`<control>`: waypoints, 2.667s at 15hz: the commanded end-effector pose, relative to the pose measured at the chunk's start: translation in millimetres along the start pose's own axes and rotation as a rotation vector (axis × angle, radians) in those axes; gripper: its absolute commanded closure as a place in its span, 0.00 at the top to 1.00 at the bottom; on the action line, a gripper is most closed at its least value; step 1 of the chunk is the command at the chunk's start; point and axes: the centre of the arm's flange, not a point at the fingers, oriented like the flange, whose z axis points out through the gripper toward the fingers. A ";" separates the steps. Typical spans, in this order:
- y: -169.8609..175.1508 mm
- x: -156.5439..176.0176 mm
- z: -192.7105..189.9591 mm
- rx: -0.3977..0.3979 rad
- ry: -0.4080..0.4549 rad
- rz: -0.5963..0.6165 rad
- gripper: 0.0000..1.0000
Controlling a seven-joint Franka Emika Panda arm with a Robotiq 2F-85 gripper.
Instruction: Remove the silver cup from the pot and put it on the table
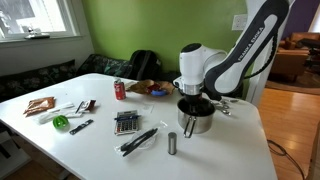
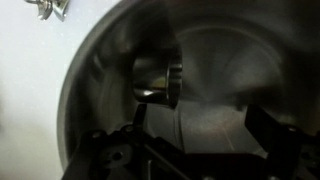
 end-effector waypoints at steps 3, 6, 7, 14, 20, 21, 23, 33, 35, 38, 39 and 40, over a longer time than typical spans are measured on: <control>-4.7 14.5 32.1 0.018 -0.010 -0.055 0.75; -4.9 17.5 36.9 0.025 -0.013 -0.069 0.51; -3.7 18.6 35.3 0.023 -0.009 -0.068 0.42; -3.1 17.7 13.0 0.017 0.033 -0.064 0.00; -8.5 9.3 -16.4 0.044 0.102 -0.065 0.01; -4.0 1.0 -30.3 0.053 0.120 -0.059 0.01; 9.2 -18.5 -55.4 0.077 0.125 -0.030 0.01; 95.3 -102.8 -148.2 0.049 0.405 0.397 0.01; 121.6 -107.0 -131.3 0.062 0.356 0.505 0.01; 146.3 -128.3 -88.0 0.073 0.266 0.653 0.01; 150.9 -134.9 -72.8 0.099 0.233 0.695 0.01; 146.2 -135.9 -100.6 0.074 0.290 0.623 0.01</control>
